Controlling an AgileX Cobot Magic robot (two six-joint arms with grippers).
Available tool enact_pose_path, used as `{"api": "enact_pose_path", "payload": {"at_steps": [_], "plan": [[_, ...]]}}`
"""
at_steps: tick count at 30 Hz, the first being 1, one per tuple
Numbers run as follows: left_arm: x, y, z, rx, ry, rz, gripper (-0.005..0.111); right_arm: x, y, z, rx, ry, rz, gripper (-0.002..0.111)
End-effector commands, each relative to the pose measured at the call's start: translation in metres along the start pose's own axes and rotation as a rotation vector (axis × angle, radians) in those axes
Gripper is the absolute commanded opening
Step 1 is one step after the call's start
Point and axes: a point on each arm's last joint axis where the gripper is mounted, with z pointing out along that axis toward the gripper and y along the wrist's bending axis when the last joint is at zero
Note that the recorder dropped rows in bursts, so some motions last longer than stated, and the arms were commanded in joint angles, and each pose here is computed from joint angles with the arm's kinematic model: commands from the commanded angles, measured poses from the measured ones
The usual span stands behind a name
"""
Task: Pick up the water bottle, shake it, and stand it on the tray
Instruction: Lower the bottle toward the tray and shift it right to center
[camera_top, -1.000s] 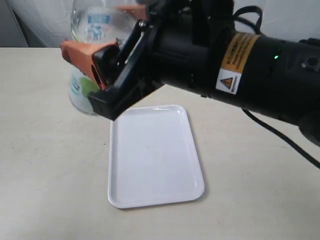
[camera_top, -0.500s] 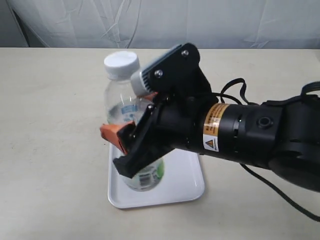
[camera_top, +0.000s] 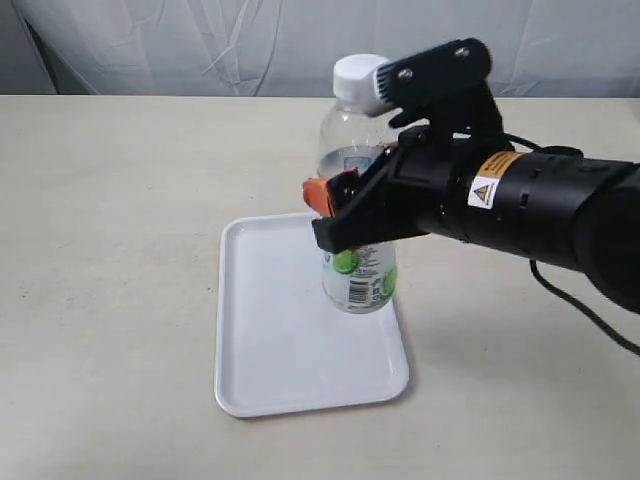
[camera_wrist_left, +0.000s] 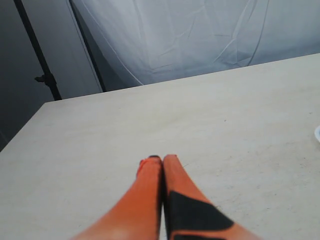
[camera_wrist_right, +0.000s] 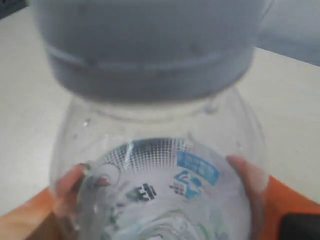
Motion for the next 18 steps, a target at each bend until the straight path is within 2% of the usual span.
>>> {"api": "enact_pose_path", "payload": {"at_steps": [1, 4, 7, 9, 12, 14, 16, 18], "plan": [[0.001, 0.000, 0.000, 0.001, 0.001, -0.003, 0.000, -0.008, 0.035, -0.006, -0.104, -0.090, -0.002, -0.001], [0.001, 0.000, 0.000, 0.001, 0.001, -0.003, 0.000, -0.002, 0.073, -0.012, -0.239, -0.094, -0.161, -0.001], [0.001, 0.000, 0.000, 0.001, 0.001, -0.005, 0.000, -0.001, 0.079, -0.014, -0.252, -0.103, -0.267, -0.001], [0.001, 0.000, 0.000, 0.001, 0.001, -0.005, 0.000, -0.004, 0.060, -0.010, -0.172, -0.099, -0.231, -0.001], [0.001, 0.000, 0.000, 0.001, 0.001, -0.005, 0.000, -0.011, 0.018, -0.004, -0.004, -0.112, -0.069, -0.001], [0.001, 0.000, 0.000, 0.001, 0.001, -0.005, 0.000, -0.014, 0.005, -0.004, 0.051, -0.130, 0.014, -0.001], [0.001, 0.000, 0.000, 0.001, 0.001, -0.003, 0.000, -0.013, 0.011, -0.005, 0.026, -0.126, 0.042, -0.001], [0.001, 0.000, 0.000, 0.001, 0.001, -0.003, 0.000, -0.010, 0.033, -0.006, -0.059, -0.108, -0.013, -0.001]]}}
